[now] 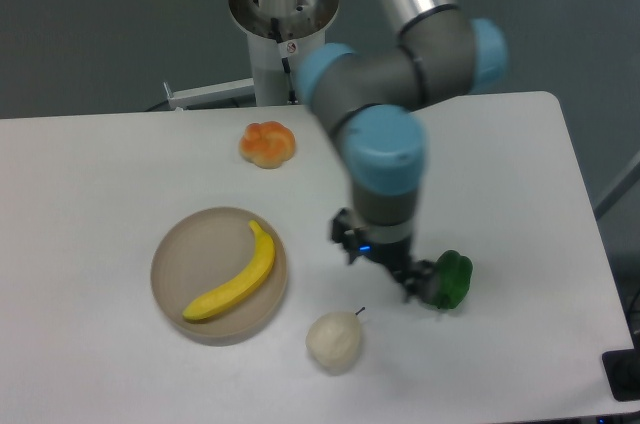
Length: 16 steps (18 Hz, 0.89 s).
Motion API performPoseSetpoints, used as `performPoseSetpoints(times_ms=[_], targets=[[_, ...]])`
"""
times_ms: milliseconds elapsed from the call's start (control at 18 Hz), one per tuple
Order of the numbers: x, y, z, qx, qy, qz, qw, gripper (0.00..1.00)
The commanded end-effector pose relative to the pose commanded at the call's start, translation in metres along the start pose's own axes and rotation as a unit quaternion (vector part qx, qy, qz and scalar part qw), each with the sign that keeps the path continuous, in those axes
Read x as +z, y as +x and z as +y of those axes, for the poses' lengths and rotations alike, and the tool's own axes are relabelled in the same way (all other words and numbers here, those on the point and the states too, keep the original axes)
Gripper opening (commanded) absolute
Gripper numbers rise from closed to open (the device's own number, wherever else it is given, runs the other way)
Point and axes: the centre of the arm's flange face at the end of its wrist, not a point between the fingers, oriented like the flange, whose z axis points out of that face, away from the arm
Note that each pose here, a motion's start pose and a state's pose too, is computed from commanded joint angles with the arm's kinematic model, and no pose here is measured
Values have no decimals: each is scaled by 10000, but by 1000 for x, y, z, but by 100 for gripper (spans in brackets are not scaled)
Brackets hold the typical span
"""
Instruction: Place bananas on a plate
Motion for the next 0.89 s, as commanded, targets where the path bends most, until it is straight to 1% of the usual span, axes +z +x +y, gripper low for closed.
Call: performPoseSetpoints(times_ms=[56,167,278,333,444,889], targets=[[3,-6,6,77,0,10,10000,100],[9,-12,15,483,11,76,9988,100],[21,-14,23,619,-47,283,9977,100],[28,-16,32,643,-66,343,9973,100],[29,-17,36,650,-24,367,9972,100],[29,-21,36,672,-12,346,9971,100]])
